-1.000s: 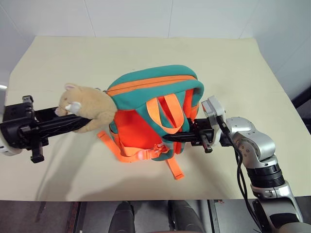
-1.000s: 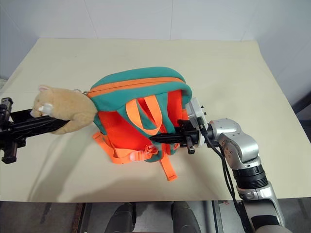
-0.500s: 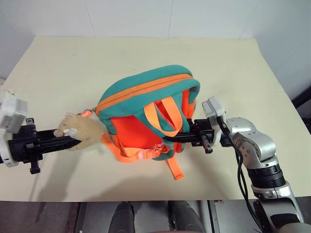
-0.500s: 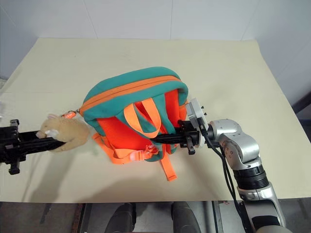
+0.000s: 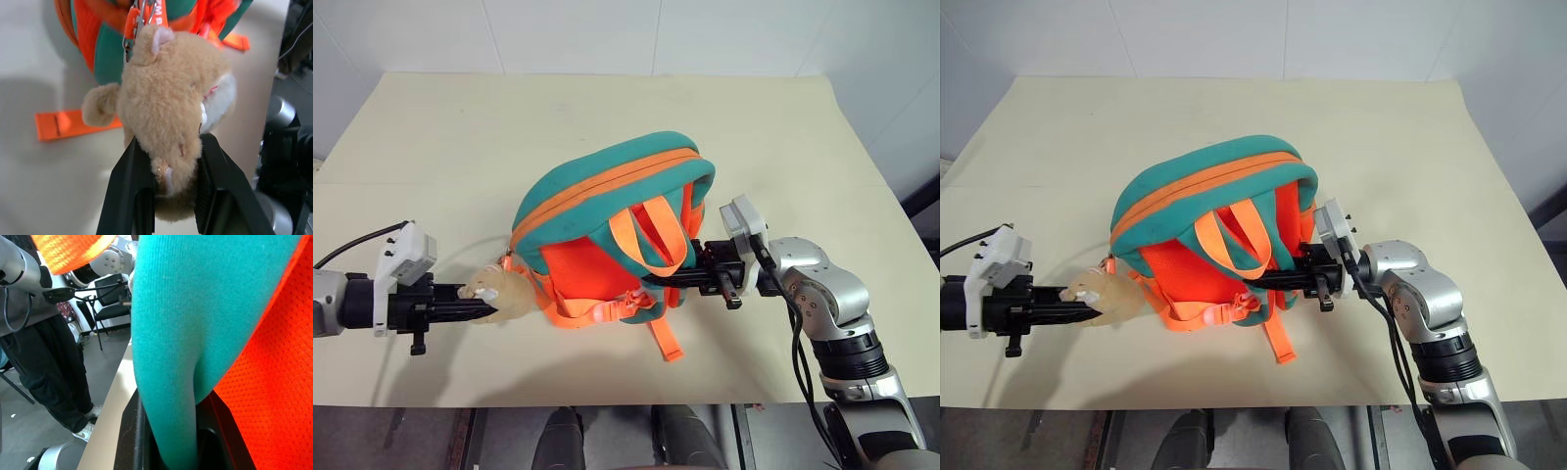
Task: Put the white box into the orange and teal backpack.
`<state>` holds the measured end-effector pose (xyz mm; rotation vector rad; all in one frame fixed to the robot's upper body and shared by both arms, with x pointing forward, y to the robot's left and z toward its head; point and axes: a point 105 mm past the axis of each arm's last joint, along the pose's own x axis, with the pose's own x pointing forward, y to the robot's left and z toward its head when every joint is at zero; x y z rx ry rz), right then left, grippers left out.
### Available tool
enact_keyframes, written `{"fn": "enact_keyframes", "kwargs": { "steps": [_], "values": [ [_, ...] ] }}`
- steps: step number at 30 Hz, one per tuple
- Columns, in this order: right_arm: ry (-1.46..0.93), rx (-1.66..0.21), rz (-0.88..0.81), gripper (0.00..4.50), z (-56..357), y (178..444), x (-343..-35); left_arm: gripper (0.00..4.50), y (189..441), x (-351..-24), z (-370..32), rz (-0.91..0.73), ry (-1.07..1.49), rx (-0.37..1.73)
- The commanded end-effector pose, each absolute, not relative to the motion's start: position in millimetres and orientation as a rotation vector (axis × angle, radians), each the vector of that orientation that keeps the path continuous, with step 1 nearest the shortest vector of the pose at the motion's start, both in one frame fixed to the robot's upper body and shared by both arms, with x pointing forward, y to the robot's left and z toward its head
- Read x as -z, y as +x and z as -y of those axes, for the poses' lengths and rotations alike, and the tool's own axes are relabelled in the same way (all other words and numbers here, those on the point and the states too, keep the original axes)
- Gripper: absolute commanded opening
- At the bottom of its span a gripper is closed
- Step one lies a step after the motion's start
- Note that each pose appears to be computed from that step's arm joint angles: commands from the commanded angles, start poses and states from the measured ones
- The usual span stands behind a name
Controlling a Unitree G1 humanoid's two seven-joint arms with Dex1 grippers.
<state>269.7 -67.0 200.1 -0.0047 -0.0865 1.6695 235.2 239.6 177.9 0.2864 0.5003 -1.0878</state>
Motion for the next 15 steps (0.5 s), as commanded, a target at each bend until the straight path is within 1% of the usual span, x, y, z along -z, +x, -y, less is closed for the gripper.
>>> {"fn": "enact_keyframes", "kwargs": {
  "steps": [1, 7, 10, 15],
  "values": [
    [0.001, -1.69, 0.119, 0.0, 66.2, 262.4, -208.8, 0.58, 240.5, -167.7, -240.4, -0.542, 0.314, 1.1],
    [0.032, -1.726, 0.113, 0.0, 61.7, 248.8, -211.4, 0.58, 249.6, -157.6, -234.6, -0.55, 0.344, 1.127],
    [0.048, -1.746, 0.105, 0.0, 60.0, 241.3, -211.8, 0.58, 257.6, -155.5, -232.4, -0.517, 0.363, 1.116],
    [0.079, -1.78, 0.098, 0.0, 56.2, 229.9, -213.7, 0.58, 277.9, -152.1, -229.5, -0.45, 0.393, 1.069]
  ]
}}
